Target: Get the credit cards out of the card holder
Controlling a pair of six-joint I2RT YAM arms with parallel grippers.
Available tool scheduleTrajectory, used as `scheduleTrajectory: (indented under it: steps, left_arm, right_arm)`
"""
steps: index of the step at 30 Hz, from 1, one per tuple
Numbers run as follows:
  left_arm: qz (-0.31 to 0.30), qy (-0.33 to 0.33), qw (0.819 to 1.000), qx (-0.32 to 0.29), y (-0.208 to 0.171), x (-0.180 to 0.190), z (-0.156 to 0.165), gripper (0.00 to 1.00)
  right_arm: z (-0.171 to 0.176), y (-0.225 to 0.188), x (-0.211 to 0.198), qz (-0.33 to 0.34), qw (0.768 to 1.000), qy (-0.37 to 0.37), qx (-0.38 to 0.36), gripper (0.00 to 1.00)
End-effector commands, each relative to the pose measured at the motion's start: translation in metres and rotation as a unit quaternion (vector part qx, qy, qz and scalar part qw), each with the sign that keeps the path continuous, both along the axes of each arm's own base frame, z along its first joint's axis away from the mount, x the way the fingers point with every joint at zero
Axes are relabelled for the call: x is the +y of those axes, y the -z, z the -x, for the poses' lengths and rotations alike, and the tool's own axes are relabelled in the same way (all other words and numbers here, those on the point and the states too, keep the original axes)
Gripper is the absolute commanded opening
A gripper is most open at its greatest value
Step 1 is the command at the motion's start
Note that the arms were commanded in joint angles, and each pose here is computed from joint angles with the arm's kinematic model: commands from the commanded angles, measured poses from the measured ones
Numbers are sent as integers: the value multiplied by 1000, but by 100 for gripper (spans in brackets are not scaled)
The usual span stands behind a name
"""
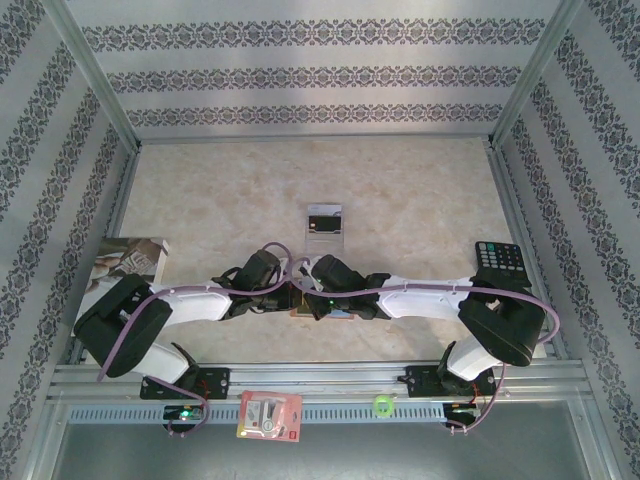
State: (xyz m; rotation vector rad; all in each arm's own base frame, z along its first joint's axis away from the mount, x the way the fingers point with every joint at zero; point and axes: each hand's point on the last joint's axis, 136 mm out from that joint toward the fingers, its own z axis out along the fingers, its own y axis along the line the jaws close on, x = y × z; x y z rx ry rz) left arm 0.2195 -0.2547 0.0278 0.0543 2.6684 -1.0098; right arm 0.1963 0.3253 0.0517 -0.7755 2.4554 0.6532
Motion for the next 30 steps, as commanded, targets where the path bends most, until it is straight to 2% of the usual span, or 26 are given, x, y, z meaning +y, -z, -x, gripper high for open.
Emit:
scheduleTrajectory:
  steps: [1,8,11,14,17,20,24,30]
  left_arm:
    - [-25,9,999,32,12,5,14,0]
    - [-34,18,998,56,24,8,24,0]
    - [-31,20,998,57,24,7,24,0]
    - [-30,26,998,54,22,5,23,0]
    - [-30,37,998,47,15,0,21,0]
    - [-31,47,998,29,2,-5,17,1]
    - [-27,70,997,13,-15,-21,14,11]
    - [-23,127,991,18,-22,-62,19,13]
  right_arm:
    - [-4,-12,1,-27,999,18,-4,0]
    - [-1,-6,-24,-1,996,92,9,2]
    - [0,-5,-48,3,989,147,10,13]
    - [0,-8,-77,21,980,200,2,34]
    - [1,-18,-91,12,975,221,-13,43]
    - [2,-27,-99,-6,972,232,-27,46]
    - [0,-33,-108,-3,969,242,-39,47]
    - [-3,-44,-120,-7,964,260,-60,47]
